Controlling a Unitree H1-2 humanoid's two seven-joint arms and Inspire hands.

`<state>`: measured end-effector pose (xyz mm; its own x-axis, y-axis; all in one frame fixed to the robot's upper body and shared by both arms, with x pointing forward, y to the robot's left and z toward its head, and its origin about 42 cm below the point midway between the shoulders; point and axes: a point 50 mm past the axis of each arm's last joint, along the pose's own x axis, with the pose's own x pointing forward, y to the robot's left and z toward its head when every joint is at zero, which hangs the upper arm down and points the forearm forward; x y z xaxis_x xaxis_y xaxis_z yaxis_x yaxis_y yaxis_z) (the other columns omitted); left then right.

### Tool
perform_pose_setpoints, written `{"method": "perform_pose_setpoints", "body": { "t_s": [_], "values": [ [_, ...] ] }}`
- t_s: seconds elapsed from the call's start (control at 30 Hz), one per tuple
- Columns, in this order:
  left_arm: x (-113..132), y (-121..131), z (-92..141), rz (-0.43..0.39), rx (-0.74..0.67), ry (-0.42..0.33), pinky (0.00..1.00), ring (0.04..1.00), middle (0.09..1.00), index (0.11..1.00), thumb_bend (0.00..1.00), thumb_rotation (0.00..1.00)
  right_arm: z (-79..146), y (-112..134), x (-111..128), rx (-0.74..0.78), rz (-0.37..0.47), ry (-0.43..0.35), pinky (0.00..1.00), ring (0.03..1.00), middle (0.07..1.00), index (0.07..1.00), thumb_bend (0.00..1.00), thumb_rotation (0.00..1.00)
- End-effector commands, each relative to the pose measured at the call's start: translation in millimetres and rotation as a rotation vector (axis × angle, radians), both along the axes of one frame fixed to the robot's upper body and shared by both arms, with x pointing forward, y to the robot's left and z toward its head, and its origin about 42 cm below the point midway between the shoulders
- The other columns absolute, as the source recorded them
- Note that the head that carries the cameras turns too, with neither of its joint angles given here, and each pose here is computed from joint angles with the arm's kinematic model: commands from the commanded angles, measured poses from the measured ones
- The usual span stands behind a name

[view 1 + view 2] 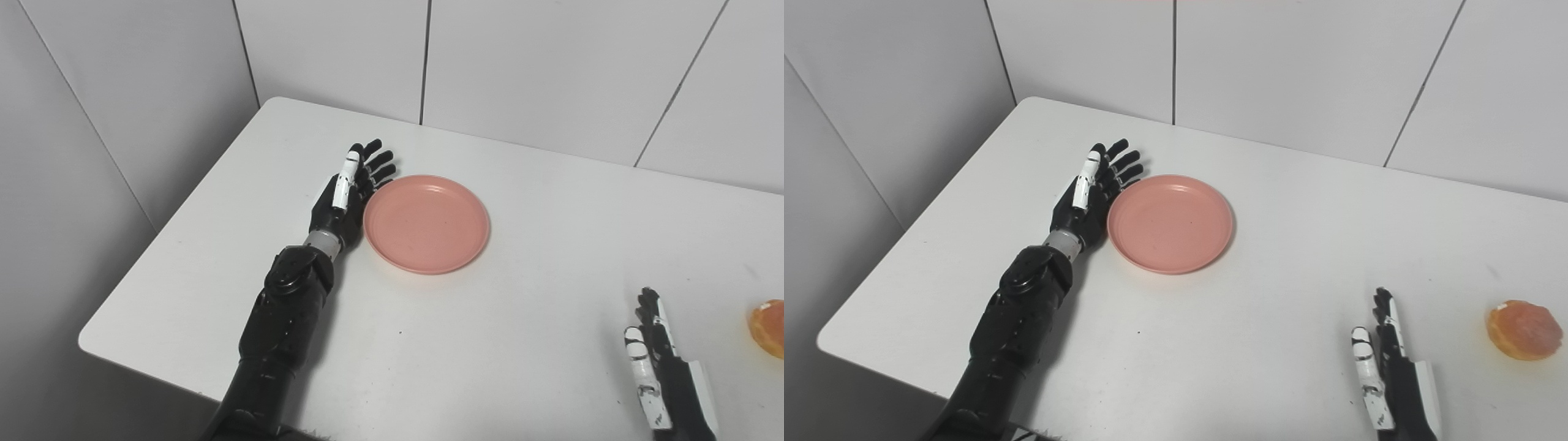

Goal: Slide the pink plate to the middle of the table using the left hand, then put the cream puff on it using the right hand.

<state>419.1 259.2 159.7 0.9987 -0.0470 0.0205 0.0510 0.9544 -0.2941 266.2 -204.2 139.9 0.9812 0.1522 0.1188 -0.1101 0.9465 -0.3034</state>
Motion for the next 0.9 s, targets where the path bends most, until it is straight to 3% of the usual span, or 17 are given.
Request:
{"method": "perform_pose_setpoints", "body": {
  "t_s": [0.0, 0.87],
  "values": [
    [-6, -7, -15, -0.038, -0.005, 0.076, 0.88, 0.893, 0.895, 0.895, 0.42, 1.00, 8, 6, -2, 0.009, 0.003, -0.027, 1.00, 1.000, 1.000, 1.000, 0.23, 1.00],
    [-35, -88, -16, -0.249, -0.011, 0.108, 0.90, 0.909, 0.907, 0.893, 0.40, 1.00, 24, 34, -2, 0.000, -0.026, -0.031, 1.00, 1.000, 1.000, 1.000, 0.30, 1.00]
  ]
}}
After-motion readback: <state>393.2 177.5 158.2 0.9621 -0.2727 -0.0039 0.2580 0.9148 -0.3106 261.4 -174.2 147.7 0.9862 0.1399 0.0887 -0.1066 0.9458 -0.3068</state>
